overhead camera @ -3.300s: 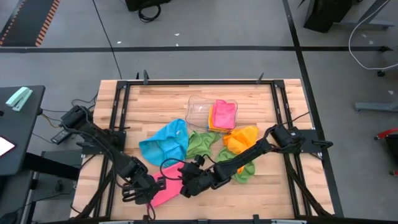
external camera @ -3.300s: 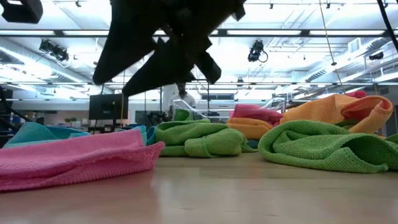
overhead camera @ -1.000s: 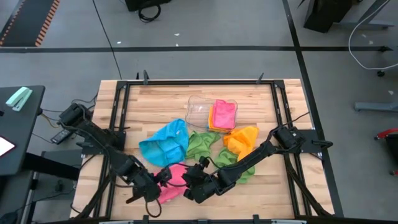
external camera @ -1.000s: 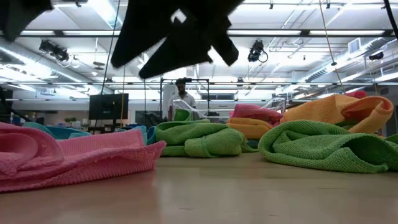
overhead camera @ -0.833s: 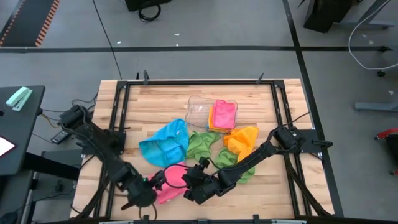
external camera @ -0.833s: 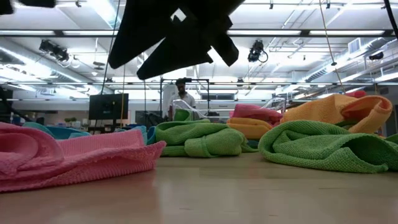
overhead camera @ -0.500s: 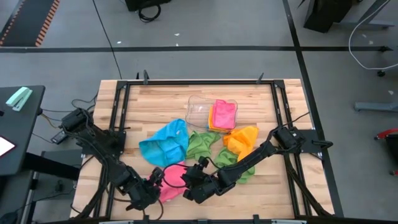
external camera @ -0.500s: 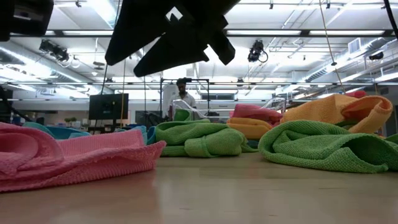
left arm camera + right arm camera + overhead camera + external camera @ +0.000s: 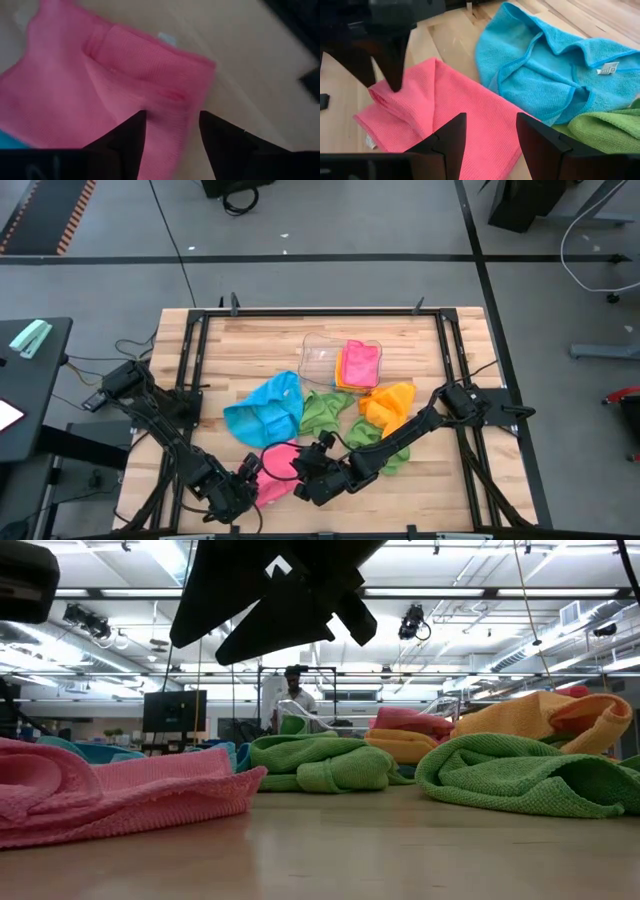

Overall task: Fold microfiber towels
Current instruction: Fold the pink microfiber cloth

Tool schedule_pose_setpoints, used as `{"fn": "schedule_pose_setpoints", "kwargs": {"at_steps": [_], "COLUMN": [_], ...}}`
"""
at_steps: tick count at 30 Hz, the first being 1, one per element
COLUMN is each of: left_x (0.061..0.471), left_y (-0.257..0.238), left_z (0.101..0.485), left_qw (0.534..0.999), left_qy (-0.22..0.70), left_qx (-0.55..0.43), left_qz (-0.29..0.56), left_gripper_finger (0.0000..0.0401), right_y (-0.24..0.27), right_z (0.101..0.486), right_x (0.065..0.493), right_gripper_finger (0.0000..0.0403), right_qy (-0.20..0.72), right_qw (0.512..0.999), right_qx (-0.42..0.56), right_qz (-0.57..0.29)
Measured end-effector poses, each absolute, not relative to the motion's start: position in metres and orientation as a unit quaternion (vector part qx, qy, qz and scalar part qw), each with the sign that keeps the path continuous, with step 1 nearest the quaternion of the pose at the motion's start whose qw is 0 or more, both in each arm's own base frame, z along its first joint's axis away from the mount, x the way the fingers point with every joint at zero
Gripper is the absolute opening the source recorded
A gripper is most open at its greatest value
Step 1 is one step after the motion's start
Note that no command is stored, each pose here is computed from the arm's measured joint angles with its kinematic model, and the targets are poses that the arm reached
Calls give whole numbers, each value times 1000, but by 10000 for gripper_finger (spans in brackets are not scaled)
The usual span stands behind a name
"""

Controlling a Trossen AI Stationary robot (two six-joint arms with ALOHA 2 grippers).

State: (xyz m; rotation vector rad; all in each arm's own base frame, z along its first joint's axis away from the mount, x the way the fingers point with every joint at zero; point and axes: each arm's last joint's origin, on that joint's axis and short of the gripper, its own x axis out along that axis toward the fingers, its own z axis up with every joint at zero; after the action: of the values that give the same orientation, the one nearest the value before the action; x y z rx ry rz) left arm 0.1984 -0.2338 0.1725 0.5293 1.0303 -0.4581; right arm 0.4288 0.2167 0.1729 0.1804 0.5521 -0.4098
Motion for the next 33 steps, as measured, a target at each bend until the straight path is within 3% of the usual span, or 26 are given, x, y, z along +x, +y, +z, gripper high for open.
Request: {"fn": "schedule_pose_setpoints", "kwargs": {"at_steps": [7,22,25,33], "left_x": [200,198,197,210], "left_y": [-234,-233,-230,-210], "left_z": [173,174,179,187], "left_qw": [820,823,824,818], "left_qy": [475,481,480,486], "left_qx": [249,234,234,252], "left_qz": [-201,-192,-192,-179], "left_gripper_finger": [151,13,9,48], "right_y": [217,217,217,217], "right_z": [173,173,173,173], "right_x": [429,429,429,429], "right_gripper_finger": [182,182,182,182], "right_qy": [271,271,270,268], "right_qw": [937,937,937,938], "right_qx": [88,88,88,92], "right_qz": [-201,-201,-201,-201]}}
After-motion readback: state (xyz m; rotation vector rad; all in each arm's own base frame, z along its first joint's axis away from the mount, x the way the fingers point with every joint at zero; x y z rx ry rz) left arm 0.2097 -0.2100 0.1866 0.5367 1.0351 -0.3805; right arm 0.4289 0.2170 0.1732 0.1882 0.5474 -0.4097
